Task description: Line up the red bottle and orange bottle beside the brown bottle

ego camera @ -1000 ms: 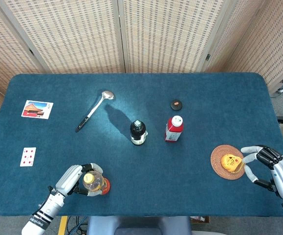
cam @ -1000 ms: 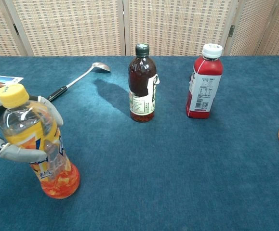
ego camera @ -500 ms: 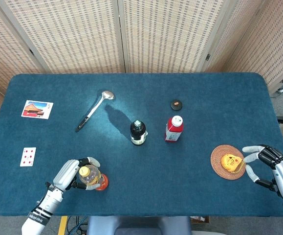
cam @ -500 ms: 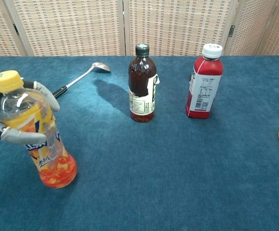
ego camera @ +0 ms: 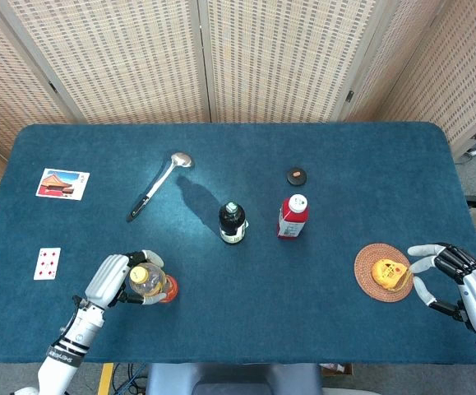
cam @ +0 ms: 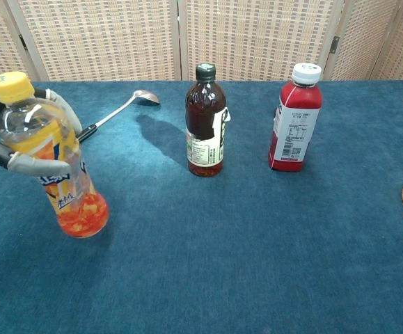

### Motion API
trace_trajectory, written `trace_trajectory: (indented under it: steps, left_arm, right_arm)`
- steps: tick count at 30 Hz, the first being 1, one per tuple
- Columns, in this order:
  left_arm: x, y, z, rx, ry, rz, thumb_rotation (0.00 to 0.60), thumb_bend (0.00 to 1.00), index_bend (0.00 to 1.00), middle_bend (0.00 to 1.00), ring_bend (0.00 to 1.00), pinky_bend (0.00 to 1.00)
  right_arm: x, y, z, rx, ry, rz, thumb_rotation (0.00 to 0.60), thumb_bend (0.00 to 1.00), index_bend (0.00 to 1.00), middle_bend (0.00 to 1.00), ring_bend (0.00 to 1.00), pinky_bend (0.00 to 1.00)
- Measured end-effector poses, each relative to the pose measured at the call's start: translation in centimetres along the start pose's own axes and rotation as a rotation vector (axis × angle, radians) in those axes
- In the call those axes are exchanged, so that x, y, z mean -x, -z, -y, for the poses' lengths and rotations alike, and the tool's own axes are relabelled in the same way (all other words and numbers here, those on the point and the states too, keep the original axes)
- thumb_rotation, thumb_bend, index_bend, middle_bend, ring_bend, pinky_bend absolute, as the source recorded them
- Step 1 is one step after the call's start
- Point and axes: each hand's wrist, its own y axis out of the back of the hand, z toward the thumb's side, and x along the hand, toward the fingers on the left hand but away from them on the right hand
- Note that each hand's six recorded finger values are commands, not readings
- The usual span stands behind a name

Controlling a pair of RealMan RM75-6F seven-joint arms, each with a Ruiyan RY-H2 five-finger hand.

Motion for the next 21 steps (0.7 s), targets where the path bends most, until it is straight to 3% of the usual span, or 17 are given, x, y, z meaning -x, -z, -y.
trace_trajectory:
  steps: [14,21]
  left_arm:
    - [-4.6,0.0,-2.1,-0.135,-0.085,0.011,0.600,0.05,0.79,0.59,0.49,0.50]
    - [-6.7,0.1,-1.8,-0.154,-0.083,0.015,0.600,0.05,0.79,0.59,0.49,0.50]
  right_arm:
    - [-0.1,0.0,-0.4,-0.006,0.016,0.001,0.600,0.40,0.52,0.38,0.30,0.44]
    - [-0.1,0.2,-0.6,-0.014,0.032,0.008,0.600,0.40,0.51,0.38,0.30,0.44]
